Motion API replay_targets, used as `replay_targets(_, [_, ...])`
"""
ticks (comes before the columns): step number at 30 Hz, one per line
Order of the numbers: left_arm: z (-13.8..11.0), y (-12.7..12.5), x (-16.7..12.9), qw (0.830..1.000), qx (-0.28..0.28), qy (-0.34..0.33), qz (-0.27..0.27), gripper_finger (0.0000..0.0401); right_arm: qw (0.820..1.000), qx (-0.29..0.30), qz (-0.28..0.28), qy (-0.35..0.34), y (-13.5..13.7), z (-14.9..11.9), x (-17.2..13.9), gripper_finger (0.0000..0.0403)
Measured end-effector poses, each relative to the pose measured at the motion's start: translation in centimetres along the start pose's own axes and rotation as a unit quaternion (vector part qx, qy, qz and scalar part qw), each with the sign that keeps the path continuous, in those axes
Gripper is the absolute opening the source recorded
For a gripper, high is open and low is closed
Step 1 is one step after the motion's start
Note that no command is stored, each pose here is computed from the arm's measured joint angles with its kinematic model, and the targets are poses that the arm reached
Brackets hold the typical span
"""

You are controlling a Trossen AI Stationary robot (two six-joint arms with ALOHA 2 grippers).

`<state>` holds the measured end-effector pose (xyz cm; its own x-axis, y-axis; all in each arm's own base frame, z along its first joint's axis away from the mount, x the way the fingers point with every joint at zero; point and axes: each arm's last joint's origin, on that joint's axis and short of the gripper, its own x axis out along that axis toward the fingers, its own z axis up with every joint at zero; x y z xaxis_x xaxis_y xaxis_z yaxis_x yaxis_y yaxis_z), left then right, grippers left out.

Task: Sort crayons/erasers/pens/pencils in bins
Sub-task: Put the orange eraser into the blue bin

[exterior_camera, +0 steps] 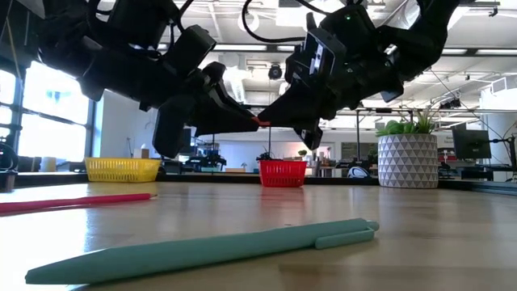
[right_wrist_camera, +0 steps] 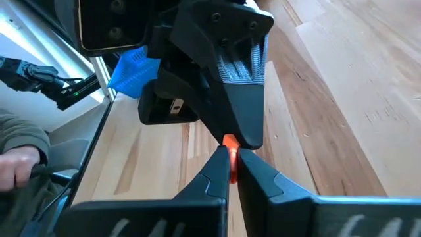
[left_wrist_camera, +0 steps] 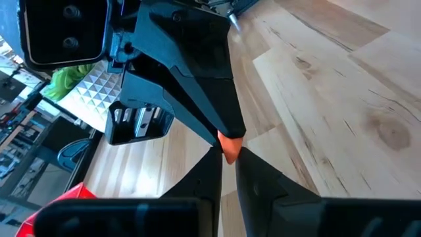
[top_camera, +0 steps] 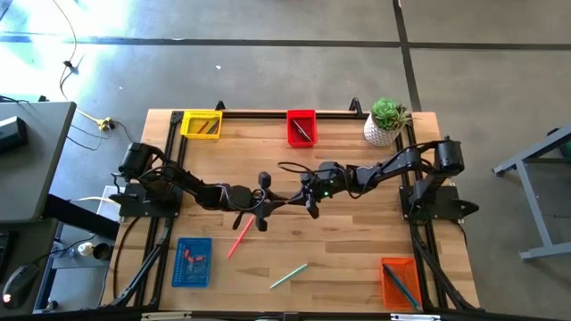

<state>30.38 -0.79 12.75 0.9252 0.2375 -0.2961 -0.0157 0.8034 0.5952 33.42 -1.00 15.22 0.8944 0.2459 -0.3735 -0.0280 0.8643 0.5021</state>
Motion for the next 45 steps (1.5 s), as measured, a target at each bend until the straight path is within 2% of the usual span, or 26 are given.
replay_targets(5, [0.0, 0.0, 0.0, 1.0, 0.0, -0.002, -0.003, 0.0021, 1.0, 0.005, -0.005, -0.003, 0.0, 0.0, 0.0, 0.0005])
replay_targets(8, [0.0, 0.0, 0.0, 1.0, 0.0, -0.002, -0.003, 0.0006, 1.0, 0.01, -0.006, -0.003, 0.0, 0.0, 0.0, 0.0019])
replay_targets(22, [0.1, -0.1, 0.0, 1.0, 0.004, -0.007, -0.011, 0.0, 0.999, 0.021, -0.019, 0.018, -0.4, -0.2, -0.1, 0.0188])
replay_targets(26, [-0.4, -0.1, 0.1, 1.0, 0.008, 0.01, -0.021, 0.0, 0.999, 0.007, -0.028, 0.037, 0.2, 0.2, -1.1, 0.0213])
replay_targets(29, [-1.1, 0.3, 0.2, 0.999, 0.002, 0.037, -0.025, 0.0, 0.998, -0.021, -0.041, 0.043, 1.0, 1.0, -2.7, 0.0217])
replay_targets(32, [-1.7, 0.7, -0.1, 0.996, -0.007, 0.072, -0.047, 0.0, 0.993, -0.076, -0.066, 0.066, 1.9, 1.4, -4.4, 0.0208])
replay_targets(36, [-1.0, 1.5, -1.3, 0.988, -0.033, 0.107, -0.102, 0.0, 0.969, -0.112, -0.206, 0.077, 1.8, 0.7, -5.1, 0.0168])
replay_targets(37, [-0.4, 1.8, -1.6, 0.986, -0.039, 0.114, -0.114, 0.0, 0.965, -0.117, -0.225, 0.068, 1.8, 0.7, -5.1, 0.0153])
replay_targets(42, [2.9, 3.4, -4.5, 0.968, -0.077, 0.168, -0.17, 0.0, 0.959, -0.16, -0.233, 0.024, 2.5, 1.1, -4.5, 0.0057])
replay_targets(45, [5.3, 4.2, -6.2, 0.946, -0.124, 0.211, -0.212, 0.0, 0.957, -0.2, -0.211, -0.018, 2.7, 0.4, -4.4, 0.0009])
